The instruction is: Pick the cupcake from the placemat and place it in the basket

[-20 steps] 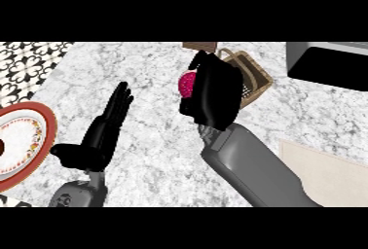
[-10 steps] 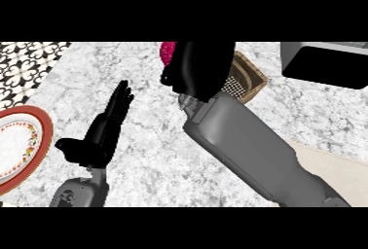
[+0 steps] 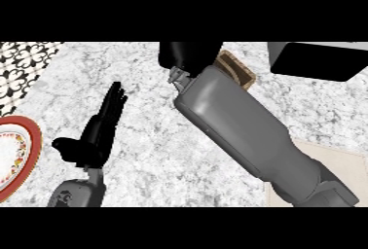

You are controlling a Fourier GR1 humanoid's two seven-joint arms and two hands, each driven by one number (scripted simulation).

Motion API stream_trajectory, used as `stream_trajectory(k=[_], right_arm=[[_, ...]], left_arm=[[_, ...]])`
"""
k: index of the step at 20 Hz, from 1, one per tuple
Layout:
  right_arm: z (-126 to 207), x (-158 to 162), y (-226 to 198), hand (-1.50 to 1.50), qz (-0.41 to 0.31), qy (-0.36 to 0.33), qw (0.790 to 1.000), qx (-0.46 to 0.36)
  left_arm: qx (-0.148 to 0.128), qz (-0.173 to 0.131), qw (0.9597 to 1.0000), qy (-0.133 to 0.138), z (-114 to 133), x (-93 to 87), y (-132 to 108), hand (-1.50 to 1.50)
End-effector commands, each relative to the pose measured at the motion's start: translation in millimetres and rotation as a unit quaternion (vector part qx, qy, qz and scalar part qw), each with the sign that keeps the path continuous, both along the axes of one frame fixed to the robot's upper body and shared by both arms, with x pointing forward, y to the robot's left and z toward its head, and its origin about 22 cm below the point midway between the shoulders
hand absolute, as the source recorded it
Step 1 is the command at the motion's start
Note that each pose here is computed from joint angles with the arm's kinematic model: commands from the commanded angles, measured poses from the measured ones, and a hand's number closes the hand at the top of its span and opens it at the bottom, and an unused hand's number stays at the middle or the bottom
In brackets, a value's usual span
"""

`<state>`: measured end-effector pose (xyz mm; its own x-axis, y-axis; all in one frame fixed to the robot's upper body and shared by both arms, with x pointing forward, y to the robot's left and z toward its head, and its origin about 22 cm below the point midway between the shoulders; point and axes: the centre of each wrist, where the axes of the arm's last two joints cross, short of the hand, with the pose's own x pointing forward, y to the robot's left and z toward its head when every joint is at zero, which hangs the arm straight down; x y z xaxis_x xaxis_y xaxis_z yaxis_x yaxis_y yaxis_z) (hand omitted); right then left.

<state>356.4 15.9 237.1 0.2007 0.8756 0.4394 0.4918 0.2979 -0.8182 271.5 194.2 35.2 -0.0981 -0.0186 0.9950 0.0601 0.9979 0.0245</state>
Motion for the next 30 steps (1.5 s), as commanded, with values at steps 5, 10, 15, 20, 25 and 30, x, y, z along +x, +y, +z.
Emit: stream_trajectory(k=[5, 10, 15, 20, 25, 30], right_arm=[[14.5, 10.7, 8.6, 1.50, -0.108, 0.034, 0.991, 0.070], [20.2, 14.4, 10.5, 1.50, -0.117, 0.038, 0.991, 0.058], [-14.4, 20.9, 5.9, 1.50, -0.125, 0.066, 0.989, 0.043], [-29.7, 21.8, 4.1, 1.50, -0.125, 0.095, 0.987, 0.034], [-54.4, 22.5, -3.6, 1.50, -0.124, 0.097, 0.985, 0.064], [-64.2, 20.5, -5.9, 1.50, -0.123, 0.097, 0.986, 0.065]], left_arm=[[0.001, 0.026, 0.9997, -0.003, -7.7, -7.6, 16.6, 0.00], [-0.003, 0.036, 0.9994, -0.002, -8.7, -12.3, 14.2, 0.00], [0.000, 0.038, 0.9993, -0.001, -5.6, -11.8, 23.7, 0.00], [-0.007, 0.047, 0.9989, -0.001, -8.3, -16.9, 12.8, 0.00], [-0.001, 0.049, 0.9987, -0.009, 12.5, -9.5, 17.8, 0.00], [-0.002, 0.054, 0.9985, -0.002, -4.0, -21.2, 27.8, 0.00]])
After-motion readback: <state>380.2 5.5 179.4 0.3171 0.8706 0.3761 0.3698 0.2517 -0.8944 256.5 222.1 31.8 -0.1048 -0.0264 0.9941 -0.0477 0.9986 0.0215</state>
